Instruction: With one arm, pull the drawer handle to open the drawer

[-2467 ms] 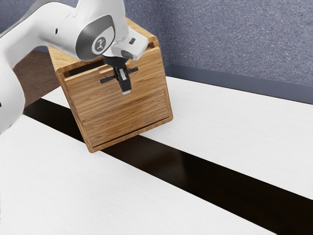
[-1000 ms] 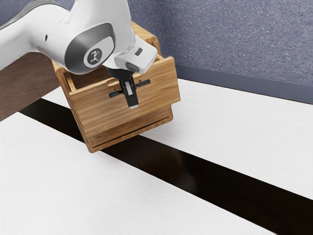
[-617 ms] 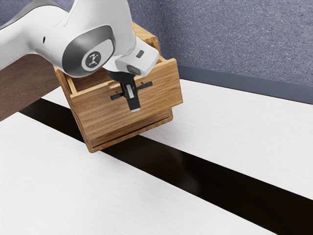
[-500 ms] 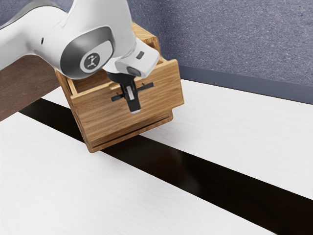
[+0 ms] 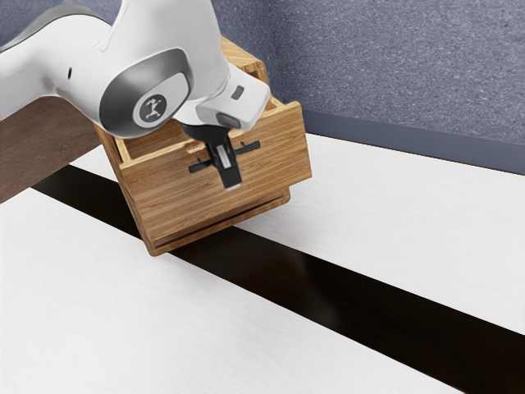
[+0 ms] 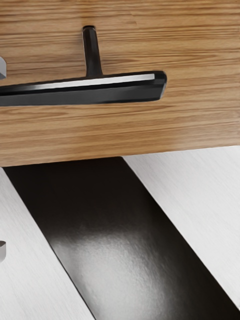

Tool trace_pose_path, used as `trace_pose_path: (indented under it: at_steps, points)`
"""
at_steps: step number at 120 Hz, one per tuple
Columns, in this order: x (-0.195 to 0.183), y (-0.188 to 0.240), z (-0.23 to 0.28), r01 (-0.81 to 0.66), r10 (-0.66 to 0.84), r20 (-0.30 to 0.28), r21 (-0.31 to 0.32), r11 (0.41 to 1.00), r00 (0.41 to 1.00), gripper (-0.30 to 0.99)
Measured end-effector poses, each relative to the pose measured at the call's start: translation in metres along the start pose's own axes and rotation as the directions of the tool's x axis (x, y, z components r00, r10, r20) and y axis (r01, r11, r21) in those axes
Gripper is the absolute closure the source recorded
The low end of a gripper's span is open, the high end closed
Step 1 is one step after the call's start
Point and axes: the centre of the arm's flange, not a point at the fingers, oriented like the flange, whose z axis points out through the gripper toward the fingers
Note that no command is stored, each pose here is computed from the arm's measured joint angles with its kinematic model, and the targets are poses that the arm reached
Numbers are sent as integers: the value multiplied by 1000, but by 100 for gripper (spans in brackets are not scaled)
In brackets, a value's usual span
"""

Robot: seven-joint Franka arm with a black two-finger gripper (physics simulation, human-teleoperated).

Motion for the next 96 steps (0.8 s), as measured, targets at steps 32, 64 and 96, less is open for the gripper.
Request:
trace_pose_path:
  at_steps: [32,64,96]
  points:
    - [1,7,0,14,-14,-10,3,1000,1000,30]
    - [11,44,-13,-25,25,-29,0,1000,999,31]
    - [18,86,-32,-72,72,-56,3,997,996,35]
